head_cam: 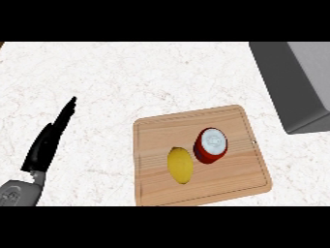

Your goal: Pick the can from the cutting board and place it in the cardboard box

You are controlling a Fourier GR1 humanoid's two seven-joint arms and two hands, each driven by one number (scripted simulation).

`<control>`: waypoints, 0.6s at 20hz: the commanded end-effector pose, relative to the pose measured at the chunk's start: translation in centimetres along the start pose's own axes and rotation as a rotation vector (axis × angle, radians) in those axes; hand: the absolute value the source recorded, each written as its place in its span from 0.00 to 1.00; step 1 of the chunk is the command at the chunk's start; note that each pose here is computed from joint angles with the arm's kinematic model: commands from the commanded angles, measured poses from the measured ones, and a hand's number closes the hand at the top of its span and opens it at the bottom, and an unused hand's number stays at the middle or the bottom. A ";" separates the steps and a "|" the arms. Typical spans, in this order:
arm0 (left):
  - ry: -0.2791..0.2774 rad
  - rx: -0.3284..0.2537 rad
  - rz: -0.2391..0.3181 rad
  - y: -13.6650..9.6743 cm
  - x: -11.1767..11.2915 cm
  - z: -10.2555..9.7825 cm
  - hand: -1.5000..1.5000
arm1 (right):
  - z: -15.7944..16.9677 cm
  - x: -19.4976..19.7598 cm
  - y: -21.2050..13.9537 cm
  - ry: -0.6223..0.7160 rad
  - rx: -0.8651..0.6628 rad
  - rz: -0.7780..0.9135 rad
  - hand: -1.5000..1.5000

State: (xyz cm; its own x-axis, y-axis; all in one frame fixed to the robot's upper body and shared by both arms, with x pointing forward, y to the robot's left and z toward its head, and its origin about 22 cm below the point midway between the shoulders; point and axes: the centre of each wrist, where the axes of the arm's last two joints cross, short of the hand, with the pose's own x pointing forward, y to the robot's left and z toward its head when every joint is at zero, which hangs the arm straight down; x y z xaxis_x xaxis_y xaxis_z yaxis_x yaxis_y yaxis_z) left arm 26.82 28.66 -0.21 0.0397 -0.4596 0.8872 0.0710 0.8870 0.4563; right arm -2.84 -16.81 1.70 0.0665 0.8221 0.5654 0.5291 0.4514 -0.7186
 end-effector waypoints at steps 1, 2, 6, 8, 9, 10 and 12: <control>-0.027 -0.003 0.000 -0.1 1.7 -1.4 0.50 | -0.1 1.4 -0.8 0.073 0.011 0.076 0.00; -0.015 -0.013 -0.005 -0.1 1.7 -0.6 0.50 | 0.0 2.2 -1.3 0.097 0.013 0.086 0.00; -0.026 -0.010 0.001 0.1 1.5 -0.9 0.50 | -1.2 2.9 -1.1 0.111 0.054 0.102 0.00; -0.025 -0.003 -0.014 0.0 1.0 -1.3 0.50 | -2.0 3.4 -0.9 0.134 0.080 0.095 0.00; -0.018 -0.014 -0.014 -0.5 -0.4 -0.2 0.50 | -1.6 3.5 -0.2 0.161 0.098 0.092 0.00; -0.012 -0.023 -0.009 -0.5 1.0 0.1 0.50 | -2.2 3.8 -0.3 0.156 0.107 0.100 0.00; -0.018 -0.002 0.000 0.6 0.7 -0.8 0.50 | -2.7 4.0 1.4 0.148 0.127 0.074 0.00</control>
State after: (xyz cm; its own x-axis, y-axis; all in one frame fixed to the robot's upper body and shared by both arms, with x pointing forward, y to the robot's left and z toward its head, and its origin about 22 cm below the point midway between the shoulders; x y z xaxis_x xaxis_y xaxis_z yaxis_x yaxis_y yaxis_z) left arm 27.41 28.25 0.26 0.0235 -0.4616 0.8868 0.0783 0.8852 0.4586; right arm -1.00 -14.67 4.16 0.2167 0.8035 0.5545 0.4365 0.4283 -0.7912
